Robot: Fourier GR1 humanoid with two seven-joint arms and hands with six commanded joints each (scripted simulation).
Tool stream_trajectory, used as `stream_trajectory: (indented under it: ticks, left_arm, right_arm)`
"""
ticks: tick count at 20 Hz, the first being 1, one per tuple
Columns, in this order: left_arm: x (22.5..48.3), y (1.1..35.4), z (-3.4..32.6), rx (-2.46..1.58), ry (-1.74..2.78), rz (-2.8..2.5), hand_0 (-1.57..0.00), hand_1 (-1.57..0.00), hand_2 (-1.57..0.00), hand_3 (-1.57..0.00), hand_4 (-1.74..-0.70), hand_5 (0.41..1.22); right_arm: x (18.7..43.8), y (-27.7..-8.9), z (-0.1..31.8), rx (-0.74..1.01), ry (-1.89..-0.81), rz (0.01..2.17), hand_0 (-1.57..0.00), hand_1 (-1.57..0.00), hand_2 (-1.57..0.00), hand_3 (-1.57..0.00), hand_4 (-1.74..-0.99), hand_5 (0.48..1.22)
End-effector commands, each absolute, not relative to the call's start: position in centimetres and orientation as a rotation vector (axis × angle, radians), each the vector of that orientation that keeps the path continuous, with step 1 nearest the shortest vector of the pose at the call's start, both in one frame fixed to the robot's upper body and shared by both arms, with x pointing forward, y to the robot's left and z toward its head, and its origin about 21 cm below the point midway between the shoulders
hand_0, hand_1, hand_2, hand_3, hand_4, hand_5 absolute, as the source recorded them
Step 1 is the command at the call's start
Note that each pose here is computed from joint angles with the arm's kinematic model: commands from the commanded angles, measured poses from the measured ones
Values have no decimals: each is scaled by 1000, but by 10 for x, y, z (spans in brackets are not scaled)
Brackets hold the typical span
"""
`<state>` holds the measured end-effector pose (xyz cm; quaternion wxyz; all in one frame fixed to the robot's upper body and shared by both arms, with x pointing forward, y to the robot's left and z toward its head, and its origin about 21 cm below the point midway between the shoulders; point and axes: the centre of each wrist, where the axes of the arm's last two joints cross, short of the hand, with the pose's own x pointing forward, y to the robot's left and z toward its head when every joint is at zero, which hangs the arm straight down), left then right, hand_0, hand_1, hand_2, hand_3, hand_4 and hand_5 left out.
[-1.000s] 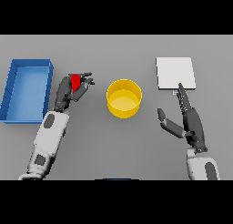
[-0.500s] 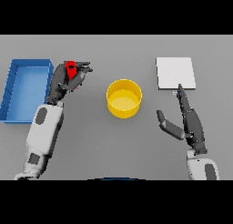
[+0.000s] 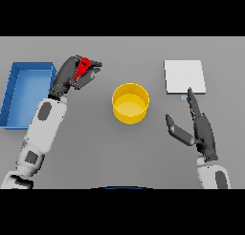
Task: Pick up the red beaker and tilt it to pour out 1 green nut into yellow bowl. Pick up the yellow bowl and place it on the metallic measuring scale.
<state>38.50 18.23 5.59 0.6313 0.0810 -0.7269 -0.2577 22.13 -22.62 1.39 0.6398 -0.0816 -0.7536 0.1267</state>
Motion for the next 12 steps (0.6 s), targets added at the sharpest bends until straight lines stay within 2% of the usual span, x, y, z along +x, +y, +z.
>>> stream_trajectory:
  ticks: [1, 7, 12]
  left_arm:
    - [385, 181, 59, 221, -1659, -660, -1566, -1566, -1567, -1565, -1735, 1120]
    - [387, 155, 84, 415, -1595, -1089, -1570, -1570, -1570, -1569, -1740, 1139]
    - [394, 128, 98, 653, -1477, -1445, -1571, -1571, -1571, -1570, -1741, 1191]
  right_arm:
    - [220, -226, 13, -184, -1720, 288, 1, 1, 1, 1, -1194, 658]
    - [216, -222, 16, -165, -1720, 302, 1, 1, 1, 1, -1178, 667]
    - [218, -222, 16, -151, -1710, 272, 1, 1, 1, 1, -1182, 674]
